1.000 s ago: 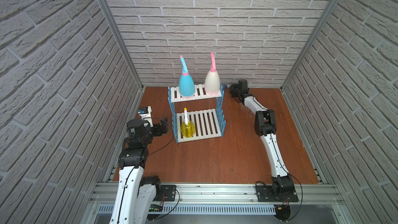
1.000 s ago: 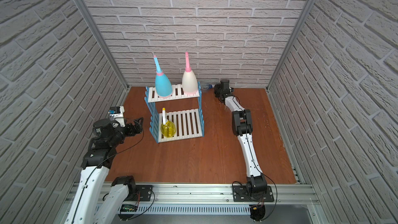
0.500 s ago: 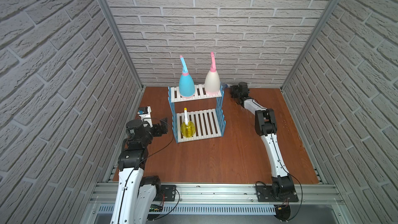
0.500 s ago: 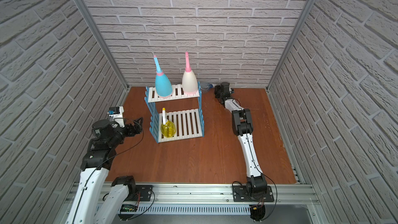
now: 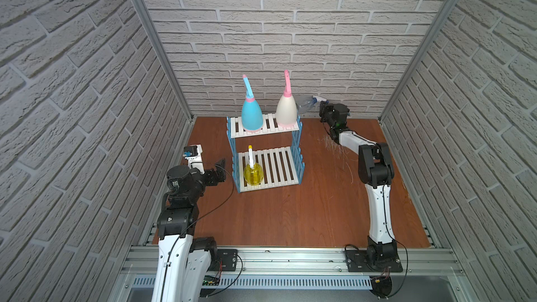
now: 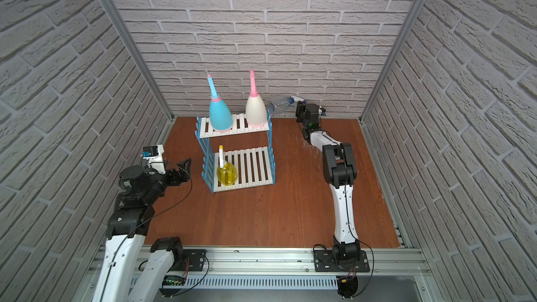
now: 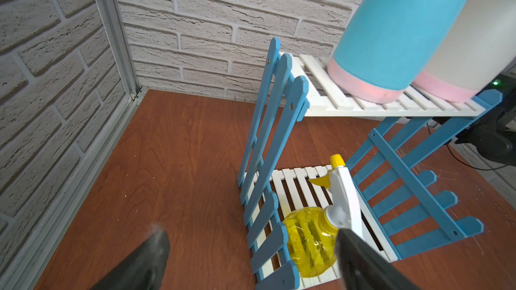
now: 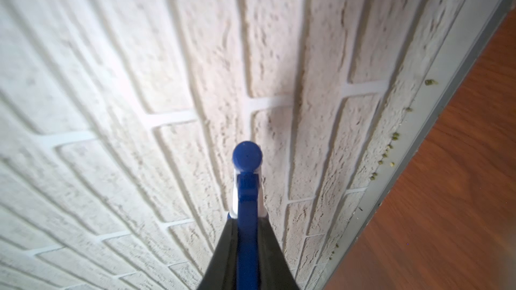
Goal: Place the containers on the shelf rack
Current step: 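Pick up a container from the center of the board, then place the container on the shelf.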
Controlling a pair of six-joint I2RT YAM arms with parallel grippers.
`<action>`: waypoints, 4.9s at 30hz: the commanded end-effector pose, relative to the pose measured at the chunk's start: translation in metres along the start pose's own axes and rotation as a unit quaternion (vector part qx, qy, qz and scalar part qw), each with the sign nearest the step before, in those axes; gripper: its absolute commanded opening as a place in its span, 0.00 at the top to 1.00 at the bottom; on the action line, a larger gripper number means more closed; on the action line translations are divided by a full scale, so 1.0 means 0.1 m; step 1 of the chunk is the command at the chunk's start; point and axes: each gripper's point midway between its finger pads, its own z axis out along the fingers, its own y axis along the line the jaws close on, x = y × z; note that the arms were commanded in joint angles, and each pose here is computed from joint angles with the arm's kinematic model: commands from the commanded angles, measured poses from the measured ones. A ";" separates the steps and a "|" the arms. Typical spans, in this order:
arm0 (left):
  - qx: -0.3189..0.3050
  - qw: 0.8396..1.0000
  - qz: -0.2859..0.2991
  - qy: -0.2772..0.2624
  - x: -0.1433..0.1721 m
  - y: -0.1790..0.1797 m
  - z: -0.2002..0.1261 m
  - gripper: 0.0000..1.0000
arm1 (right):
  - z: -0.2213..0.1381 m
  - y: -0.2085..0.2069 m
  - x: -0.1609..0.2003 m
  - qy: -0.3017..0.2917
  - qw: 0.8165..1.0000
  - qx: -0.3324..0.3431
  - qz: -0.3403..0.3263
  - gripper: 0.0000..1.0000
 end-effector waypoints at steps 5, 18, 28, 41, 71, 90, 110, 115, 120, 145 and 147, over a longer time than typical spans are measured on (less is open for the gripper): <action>0.030 0.999 0.001 -0.019 -0.10 -0.15 -0.11 0.02 | -0.80 0.84 -0.36 -0.077 0.989 -0.063 -0.110 0.97; 0.142 0.990 -0.014 0.009 -0.38 -0.69 -0.28 0.02 | -2.30 1.55 -0.34 -0.105 0.914 -0.025 -0.391 0.97; 0.280 0.958 0.040 0.044 -0.61 -1.53 -0.27 0.02 | -3.31 1.76 0.48 0.084 0.825 -0.084 -0.552 0.97; 0.445 0.893 0.042 0.051 -0.79 -2.52 -0.37 0.02 | -4.16 1.79 1.64 0.386 0.720 -0.246 -0.522 0.96; 0.606 0.787 0.051 0.106 -0.59 -3.00 -0.74 0.47 | -4.48 1.63 2.51 0.562 0.586 -0.336 -0.478 0.96; 0.614 0.779 0.050 0.112 -0.57 -3.02 -0.77 0.87 | -4.43 1.57 2.52 0.568 0.584 -0.329 -0.477 0.96; 0.545 0.828 0.049 0.120 -0.42 -2.90 -0.48 1.00 | -4.31 1.44 2.44 0.546 0.610 -0.275 -0.504 0.02; 0.515 0.845 0.049 0.138 -0.33 -2.81 -0.47 1.00 | -4.26 1.44 2.33 0.501 0.625 -0.251 -0.544 0.00; 0.463 0.873 0.036 0.147 -0.25 -2.72 -0.49 1.00 | -4.16 1.42 2.12 0.420 0.644 -0.221 -0.600 0.00; 0.081 0.994 0.038 0.065 0.07 -2.46 0.25 1.00 | -4.28 1.24 1.43 0.210 0.653 -0.169 -0.708 0.00; 0.065 0.996 0.031 0.061 0.11 -2.48 0.33 1.00 | -4.29 1.20 1.43 0.213 0.656 -0.170 -0.704 0.00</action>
